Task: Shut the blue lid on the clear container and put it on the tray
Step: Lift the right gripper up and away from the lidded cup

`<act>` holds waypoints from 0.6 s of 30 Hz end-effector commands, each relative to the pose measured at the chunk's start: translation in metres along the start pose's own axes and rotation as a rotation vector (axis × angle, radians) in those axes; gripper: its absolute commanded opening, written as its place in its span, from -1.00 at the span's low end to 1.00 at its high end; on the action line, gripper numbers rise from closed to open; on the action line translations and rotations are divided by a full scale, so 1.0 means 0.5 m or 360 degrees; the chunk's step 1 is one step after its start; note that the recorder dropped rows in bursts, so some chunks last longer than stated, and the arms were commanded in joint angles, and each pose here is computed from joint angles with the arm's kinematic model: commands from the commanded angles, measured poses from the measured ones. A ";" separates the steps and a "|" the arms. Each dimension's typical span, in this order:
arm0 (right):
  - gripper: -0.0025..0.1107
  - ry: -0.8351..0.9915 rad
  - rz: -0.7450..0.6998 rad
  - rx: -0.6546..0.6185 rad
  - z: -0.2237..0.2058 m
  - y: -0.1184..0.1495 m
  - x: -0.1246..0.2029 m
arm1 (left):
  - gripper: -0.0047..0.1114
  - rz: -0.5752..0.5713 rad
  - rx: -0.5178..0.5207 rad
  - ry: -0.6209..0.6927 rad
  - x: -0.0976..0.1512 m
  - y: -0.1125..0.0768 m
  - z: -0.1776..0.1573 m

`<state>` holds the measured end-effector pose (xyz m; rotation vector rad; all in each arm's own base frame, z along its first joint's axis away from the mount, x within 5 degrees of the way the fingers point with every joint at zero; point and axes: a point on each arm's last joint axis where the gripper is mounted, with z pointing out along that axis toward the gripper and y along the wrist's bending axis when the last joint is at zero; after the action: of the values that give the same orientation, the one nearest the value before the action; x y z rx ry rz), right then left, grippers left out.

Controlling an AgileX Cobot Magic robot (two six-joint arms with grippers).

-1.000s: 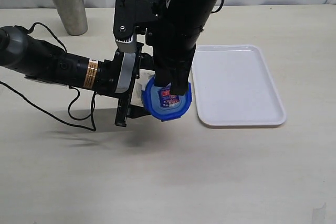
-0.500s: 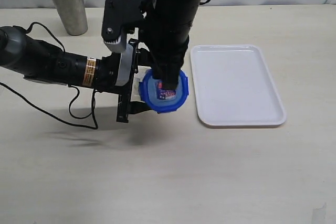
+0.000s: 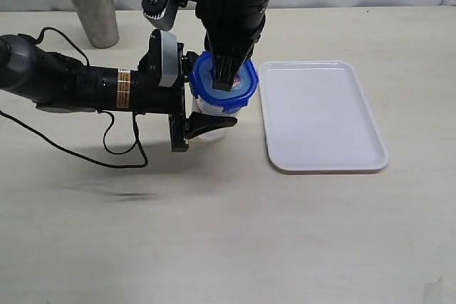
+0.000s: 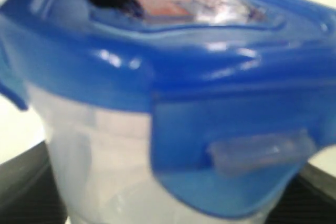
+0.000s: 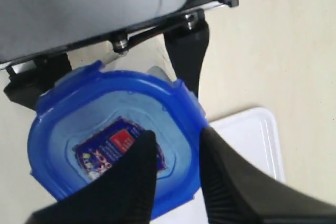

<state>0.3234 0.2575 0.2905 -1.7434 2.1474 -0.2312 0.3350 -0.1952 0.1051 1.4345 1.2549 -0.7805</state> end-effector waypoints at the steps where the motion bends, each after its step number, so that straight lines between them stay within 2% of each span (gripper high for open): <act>1: -0.48 -0.0166 0.0151 -0.0009 -0.036 -0.017 0.009 | -0.92 -0.0054 -0.0067 -0.0129 -0.028 0.015 -0.004; 7: -0.48 -0.0363 0.0349 -0.0019 -0.083 -0.039 0.024 | -0.92 -0.0169 -0.0137 -0.0218 -0.009 0.016 0.003; 10: -0.48 -0.0385 0.0638 0.0020 -0.092 -0.067 0.048 | -0.92 -0.0211 -0.0179 -0.0219 0.001 0.018 0.005; 12: -0.48 -0.0382 0.0855 0.0021 -0.089 -0.092 0.073 | -0.92 -0.0212 -0.0182 -0.0220 0.001 0.018 0.005; 16: -0.49 -0.0344 0.1060 -0.0062 -0.062 -0.112 0.120 | -0.92 -0.0212 -0.0182 -0.0220 0.001 0.018 0.005; 18: -0.60 -0.0305 0.1118 -0.0113 -0.037 -0.109 0.140 | -0.92 -0.0212 -0.0182 -0.0220 0.001 0.018 0.005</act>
<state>0.3520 0.1865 0.3251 -0.9664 2.4211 0.1479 0.3416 -0.1956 0.0964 1.2512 1.3210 -0.8441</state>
